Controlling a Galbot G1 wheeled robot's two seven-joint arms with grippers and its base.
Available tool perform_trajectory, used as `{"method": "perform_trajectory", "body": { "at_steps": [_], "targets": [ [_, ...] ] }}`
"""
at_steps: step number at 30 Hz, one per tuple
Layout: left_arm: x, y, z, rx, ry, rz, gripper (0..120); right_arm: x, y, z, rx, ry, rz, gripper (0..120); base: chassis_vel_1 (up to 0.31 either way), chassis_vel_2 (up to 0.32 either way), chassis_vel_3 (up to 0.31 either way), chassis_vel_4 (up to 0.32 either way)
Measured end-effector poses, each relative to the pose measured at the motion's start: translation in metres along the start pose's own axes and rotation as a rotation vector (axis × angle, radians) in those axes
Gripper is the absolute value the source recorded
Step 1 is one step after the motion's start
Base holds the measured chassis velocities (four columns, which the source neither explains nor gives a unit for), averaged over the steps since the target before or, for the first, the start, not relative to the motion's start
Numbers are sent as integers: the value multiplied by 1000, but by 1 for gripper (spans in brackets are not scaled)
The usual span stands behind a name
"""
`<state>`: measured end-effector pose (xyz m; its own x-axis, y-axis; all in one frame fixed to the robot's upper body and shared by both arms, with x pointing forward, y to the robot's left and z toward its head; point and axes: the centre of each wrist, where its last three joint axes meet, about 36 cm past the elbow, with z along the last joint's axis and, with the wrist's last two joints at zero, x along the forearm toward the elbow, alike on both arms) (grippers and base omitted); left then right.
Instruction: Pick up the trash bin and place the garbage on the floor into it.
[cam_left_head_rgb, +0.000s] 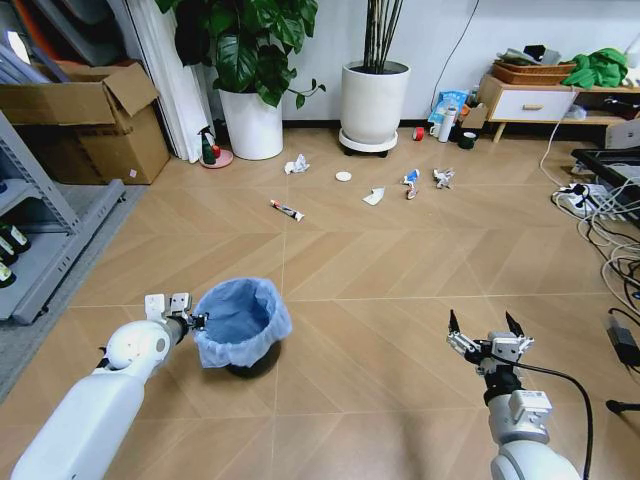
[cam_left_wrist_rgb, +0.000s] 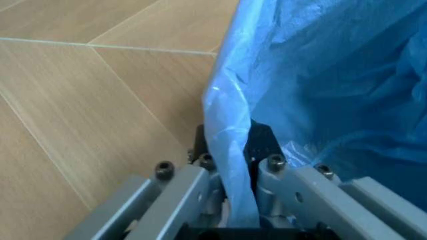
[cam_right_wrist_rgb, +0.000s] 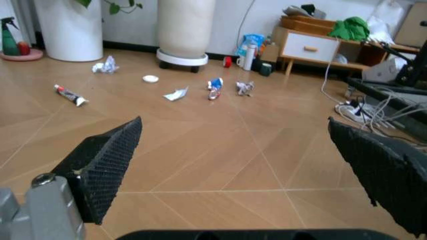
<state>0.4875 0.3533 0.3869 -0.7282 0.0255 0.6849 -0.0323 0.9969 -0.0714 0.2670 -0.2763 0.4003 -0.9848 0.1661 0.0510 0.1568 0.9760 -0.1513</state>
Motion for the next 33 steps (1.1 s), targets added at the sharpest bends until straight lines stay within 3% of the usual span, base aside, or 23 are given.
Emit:
{"method": "perform_trajectory", "body": {
  "at_steps": [6,11,21,33],
  "targets": [
    [12,0,5,23,-66,-38,0,-1,-1,-8,-17,15,16,100,0,0,0,0],
    [56,1,6,50,-128,-33,0,-4,-4,-16,-24,9,32,100,0,0,0,0],
    [131,-22,21,64,-178,-51,0,-10,-6,-31,-27,-40,32,100,0,0,0,0],
    [175,-37,42,85,-253,-66,0,-14,-5,-36,-17,-61,34,100,0,0,0,0]
  ]
}}
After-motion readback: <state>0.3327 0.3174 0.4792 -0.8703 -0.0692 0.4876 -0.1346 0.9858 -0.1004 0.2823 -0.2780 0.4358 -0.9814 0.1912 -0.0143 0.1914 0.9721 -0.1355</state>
